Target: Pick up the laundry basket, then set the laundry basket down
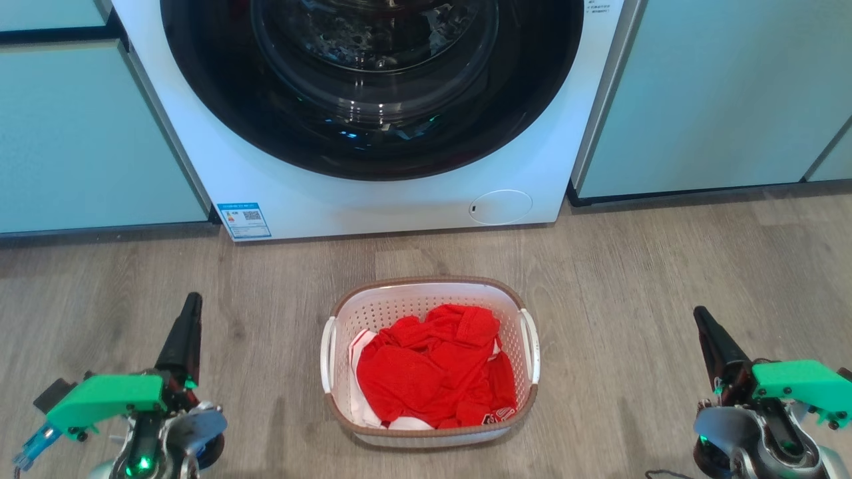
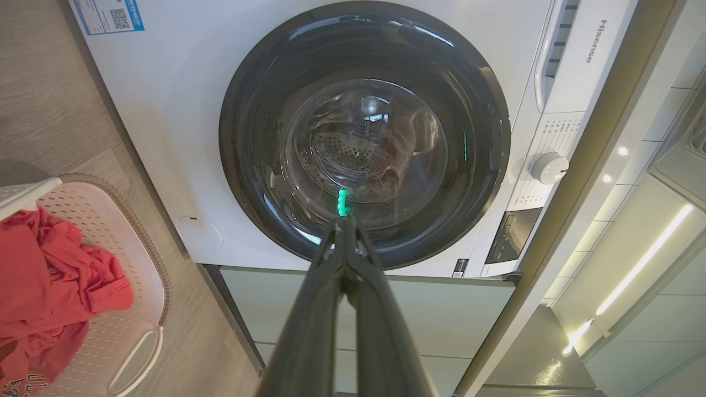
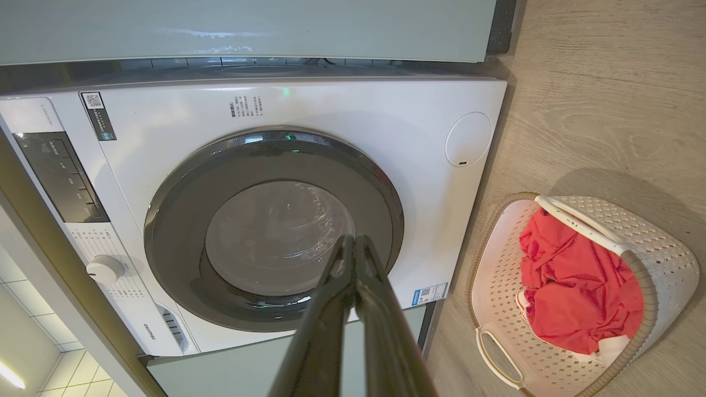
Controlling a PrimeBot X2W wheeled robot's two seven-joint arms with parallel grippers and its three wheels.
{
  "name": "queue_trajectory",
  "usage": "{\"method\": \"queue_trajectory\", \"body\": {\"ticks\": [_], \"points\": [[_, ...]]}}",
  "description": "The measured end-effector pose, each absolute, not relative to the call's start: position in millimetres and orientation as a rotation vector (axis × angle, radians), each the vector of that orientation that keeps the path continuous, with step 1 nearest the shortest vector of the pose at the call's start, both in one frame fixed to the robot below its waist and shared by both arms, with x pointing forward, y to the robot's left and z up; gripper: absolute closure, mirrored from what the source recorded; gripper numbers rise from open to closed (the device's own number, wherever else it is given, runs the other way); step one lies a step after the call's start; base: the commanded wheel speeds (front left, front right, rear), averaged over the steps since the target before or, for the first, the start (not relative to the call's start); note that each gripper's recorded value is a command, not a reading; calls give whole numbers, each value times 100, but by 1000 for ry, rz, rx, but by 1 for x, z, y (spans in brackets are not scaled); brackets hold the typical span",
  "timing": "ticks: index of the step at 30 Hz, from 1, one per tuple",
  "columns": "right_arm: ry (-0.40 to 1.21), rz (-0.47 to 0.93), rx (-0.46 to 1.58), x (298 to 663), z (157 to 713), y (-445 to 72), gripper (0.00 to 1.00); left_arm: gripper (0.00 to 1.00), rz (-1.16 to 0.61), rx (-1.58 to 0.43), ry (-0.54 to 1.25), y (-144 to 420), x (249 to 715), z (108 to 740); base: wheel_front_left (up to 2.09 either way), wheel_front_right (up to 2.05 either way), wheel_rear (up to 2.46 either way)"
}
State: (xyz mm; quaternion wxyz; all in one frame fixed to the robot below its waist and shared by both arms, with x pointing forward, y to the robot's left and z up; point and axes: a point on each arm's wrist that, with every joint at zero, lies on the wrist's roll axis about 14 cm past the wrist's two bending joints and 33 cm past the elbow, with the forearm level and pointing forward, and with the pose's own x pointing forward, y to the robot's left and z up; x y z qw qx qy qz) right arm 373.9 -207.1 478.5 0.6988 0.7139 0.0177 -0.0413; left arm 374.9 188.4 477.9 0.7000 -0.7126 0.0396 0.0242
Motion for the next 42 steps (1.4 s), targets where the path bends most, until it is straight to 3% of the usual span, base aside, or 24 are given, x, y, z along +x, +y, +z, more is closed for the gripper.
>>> {"method": "queue_trajectory", "body": {"ticks": [42], "points": [[39,-92,1591,374,478,-207,100,100,54,-1587,88,188,375,478,0,0,0]]}}
